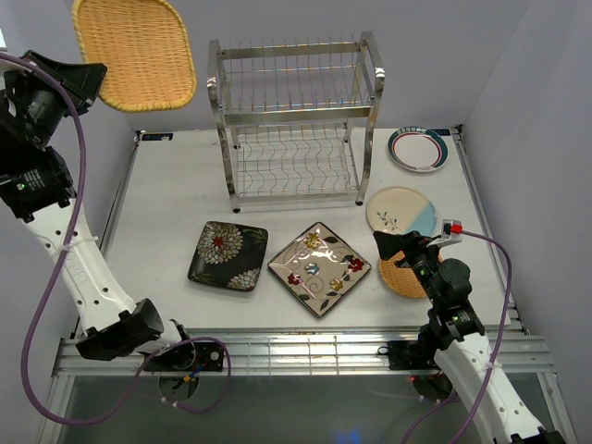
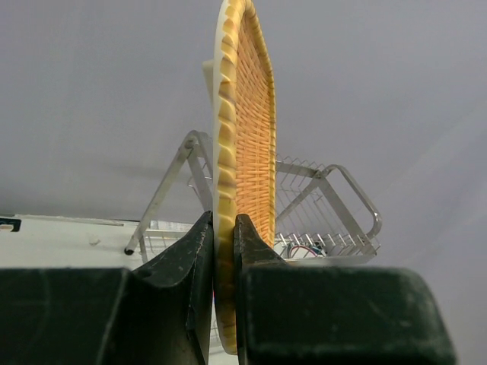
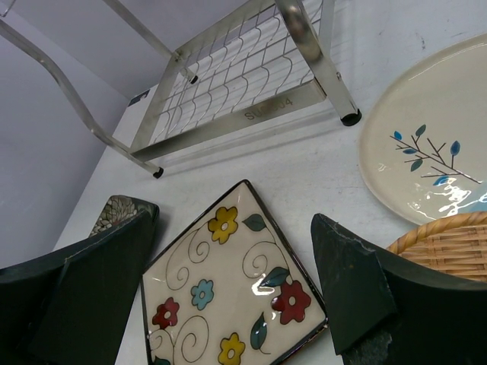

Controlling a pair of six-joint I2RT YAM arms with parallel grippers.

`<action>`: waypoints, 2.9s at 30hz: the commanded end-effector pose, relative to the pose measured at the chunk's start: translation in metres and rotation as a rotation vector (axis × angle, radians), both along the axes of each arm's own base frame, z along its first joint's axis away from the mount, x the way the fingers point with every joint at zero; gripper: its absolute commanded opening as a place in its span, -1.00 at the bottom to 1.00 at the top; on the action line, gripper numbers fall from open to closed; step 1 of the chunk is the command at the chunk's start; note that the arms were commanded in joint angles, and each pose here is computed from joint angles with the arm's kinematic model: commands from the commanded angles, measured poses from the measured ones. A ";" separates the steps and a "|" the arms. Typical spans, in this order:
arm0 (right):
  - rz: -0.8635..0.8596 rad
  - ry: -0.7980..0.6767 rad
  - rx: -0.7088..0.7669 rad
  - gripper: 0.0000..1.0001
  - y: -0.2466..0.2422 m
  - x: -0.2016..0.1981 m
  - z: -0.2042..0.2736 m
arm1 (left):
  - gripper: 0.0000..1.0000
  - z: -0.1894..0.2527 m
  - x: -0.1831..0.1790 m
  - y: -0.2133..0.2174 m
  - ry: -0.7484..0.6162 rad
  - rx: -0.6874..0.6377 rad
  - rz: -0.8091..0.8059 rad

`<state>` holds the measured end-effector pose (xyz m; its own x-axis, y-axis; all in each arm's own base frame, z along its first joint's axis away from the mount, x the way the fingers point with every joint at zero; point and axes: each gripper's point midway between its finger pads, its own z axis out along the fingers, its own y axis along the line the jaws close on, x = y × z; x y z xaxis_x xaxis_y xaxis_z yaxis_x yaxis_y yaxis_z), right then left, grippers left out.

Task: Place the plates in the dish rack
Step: Insert the plate into the dish rack.

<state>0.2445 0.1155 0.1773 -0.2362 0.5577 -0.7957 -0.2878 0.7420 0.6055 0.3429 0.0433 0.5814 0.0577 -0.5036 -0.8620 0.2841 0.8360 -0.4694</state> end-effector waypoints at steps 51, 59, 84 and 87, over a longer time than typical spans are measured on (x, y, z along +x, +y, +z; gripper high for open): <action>0.021 -0.025 0.018 0.80 0.007 0.008 0.011 | -1.00 0.035 0.120 -0.153 -0.267 0.247 0.344; 0.021 -0.025 0.015 0.80 0.007 0.009 0.010 | -1.00 0.036 0.121 -0.168 -0.302 0.355 0.445; 0.026 -0.021 0.011 0.80 0.008 0.009 0.007 | -1.00 0.021 0.124 -0.161 -0.298 0.459 0.522; 0.026 -0.026 0.012 0.80 0.008 0.009 0.009 | -1.00 0.011 0.127 -0.163 -0.281 0.476 0.514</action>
